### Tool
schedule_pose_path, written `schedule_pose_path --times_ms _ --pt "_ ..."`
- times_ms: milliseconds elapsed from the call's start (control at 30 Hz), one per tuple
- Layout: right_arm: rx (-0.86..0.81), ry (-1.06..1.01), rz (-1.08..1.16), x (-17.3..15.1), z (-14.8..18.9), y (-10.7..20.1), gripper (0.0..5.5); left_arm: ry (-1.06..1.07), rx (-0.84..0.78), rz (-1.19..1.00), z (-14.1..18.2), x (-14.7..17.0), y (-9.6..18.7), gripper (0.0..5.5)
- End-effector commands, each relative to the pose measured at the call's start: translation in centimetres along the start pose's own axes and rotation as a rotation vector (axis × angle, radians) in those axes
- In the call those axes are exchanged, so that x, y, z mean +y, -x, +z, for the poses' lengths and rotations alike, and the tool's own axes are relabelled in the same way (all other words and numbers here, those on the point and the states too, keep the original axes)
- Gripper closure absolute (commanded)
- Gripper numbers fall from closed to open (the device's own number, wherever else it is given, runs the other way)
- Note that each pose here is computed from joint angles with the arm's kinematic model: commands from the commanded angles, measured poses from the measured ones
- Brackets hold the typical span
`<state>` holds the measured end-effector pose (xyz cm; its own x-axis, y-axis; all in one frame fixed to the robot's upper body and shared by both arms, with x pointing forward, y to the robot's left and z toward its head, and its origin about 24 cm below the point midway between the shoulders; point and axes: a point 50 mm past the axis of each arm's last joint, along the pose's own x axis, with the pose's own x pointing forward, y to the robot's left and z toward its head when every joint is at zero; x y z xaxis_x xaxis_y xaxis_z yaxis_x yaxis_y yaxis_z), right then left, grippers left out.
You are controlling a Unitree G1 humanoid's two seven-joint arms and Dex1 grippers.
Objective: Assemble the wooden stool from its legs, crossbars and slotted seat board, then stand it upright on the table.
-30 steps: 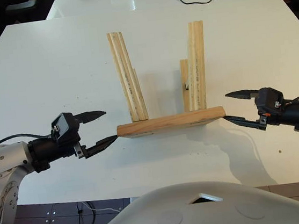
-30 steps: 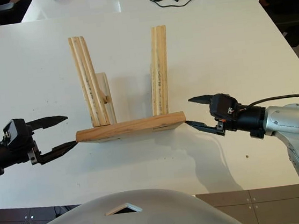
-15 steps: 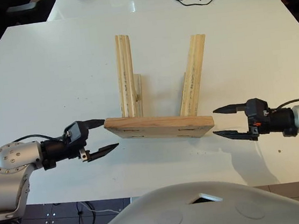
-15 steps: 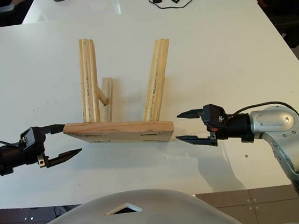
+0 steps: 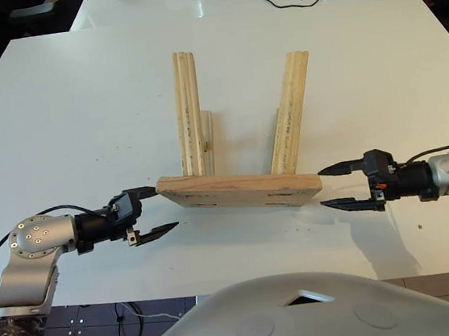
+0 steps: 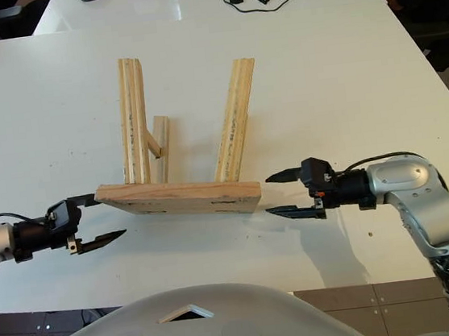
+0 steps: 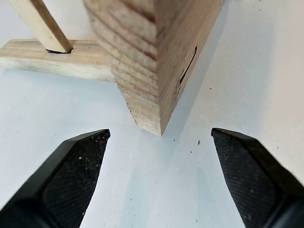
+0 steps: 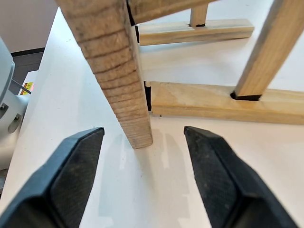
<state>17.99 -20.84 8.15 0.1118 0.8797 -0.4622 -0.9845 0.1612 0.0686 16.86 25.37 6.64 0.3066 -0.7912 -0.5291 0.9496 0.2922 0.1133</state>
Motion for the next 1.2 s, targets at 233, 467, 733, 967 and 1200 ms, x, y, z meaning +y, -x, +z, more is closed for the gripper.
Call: schedule_pose_path --times_ms 233,467,733,967,1200 --pt "0.072 0.031 0.047 -1.7 -2.2 -2.8 2.38 -0.056 -0.006 0.012 -2.1 0.6 -2.9 1.52" --pt "0.073 0.022 0.115 -2.7 -2.7 -3.7 2.38 -0.019 -0.026 -0.018 -3.0 -0.2 -3.4 1.95" --pt "0.039 0.028 0.170 -2.0 -2.4 -5.1 3.07 0.016 -0.055 -0.058 -3.1 -1.1 -3.1 3.30" --pt "0.030 -0.001 0.130 -2.0 -2.4 -4.0 3.96 0.038 -0.081 -0.082 -2.6 -2.2 -3.0 4.09" --pt "-0.044 -0.098 0.124 1.1 0.1 -1.4 4.00 0.085 -0.183 -0.094 1.5 -3.5 -2.4 4.14"
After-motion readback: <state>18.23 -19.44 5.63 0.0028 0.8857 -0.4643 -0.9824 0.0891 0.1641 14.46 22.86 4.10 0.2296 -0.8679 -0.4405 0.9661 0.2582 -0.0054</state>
